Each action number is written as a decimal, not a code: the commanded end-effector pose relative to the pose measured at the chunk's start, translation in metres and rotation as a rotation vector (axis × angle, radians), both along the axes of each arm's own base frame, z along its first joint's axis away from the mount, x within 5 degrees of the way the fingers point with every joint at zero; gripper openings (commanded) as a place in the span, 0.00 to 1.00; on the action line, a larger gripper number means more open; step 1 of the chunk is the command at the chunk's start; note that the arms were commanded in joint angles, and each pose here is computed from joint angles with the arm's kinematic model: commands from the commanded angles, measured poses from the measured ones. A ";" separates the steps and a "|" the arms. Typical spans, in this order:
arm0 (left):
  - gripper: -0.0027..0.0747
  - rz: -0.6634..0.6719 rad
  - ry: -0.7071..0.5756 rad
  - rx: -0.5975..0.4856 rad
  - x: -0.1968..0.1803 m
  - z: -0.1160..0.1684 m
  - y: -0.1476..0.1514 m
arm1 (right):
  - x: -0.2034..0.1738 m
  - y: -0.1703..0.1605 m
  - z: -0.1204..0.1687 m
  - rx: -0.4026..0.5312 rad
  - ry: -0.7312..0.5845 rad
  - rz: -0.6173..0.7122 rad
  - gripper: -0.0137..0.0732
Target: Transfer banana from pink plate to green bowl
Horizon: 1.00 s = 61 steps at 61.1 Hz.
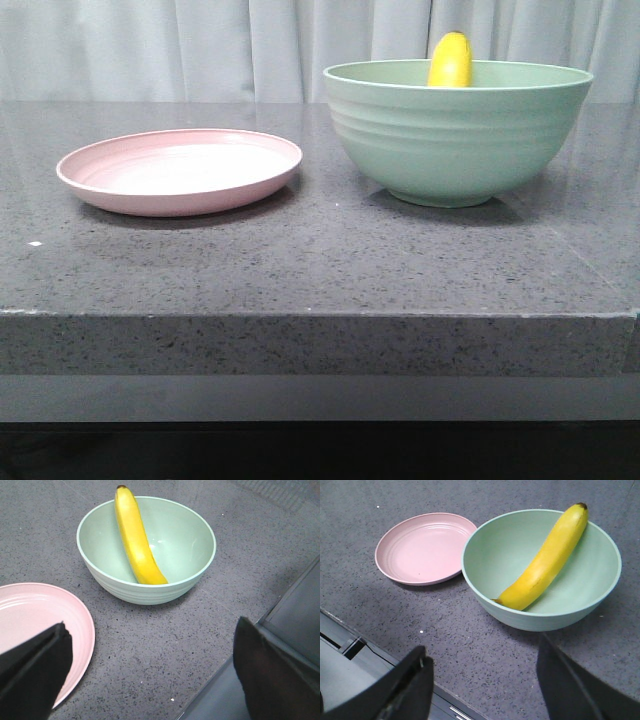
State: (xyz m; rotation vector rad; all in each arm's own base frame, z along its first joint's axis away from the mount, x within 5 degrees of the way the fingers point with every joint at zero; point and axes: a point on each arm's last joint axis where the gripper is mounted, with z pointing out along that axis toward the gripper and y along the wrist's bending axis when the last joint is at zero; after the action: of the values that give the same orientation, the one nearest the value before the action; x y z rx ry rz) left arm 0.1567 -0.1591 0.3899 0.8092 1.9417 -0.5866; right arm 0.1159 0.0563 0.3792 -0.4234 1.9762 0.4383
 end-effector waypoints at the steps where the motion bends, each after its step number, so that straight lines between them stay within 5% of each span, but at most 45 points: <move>1: 0.86 0.005 -0.074 -0.100 -0.003 0.020 0.001 | 0.000 -0.001 0.013 0.034 -0.086 -0.020 0.69; 28: 0.86 0.007 -0.081 -0.106 -0.003 0.021 0.001 | 0.000 -0.001 0.013 0.035 -0.087 -0.020 0.69; 38: 0.83 0.009 -0.086 -0.111 -0.003 0.022 0.001 | 0.000 -0.001 0.013 0.035 -0.087 -0.020 0.47; 45: 0.67 0.009 -0.086 -0.111 -0.003 0.022 0.001 | 0.000 -0.001 0.013 0.035 -0.087 -0.020 0.29; 54: 0.29 0.009 -0.086 -0.111 -0.003 0.022 0.001 | 0.000 -0.001 0.013 0.033 -0.083 -0.018 0.07; 61: 0.07 0.009 -0.086 -0.111 -0.003 0.022 0.001 | 0.000 -0.001 0.013 0.033 -0.083 -0.018 0.08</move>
State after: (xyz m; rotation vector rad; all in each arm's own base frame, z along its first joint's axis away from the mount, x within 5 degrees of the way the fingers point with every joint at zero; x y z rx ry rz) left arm 0.1574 -0.1594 0.3913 0.8000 1.9261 -0.5893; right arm 0.1150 0.0560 0.3782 -0.4257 1.9758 0.4368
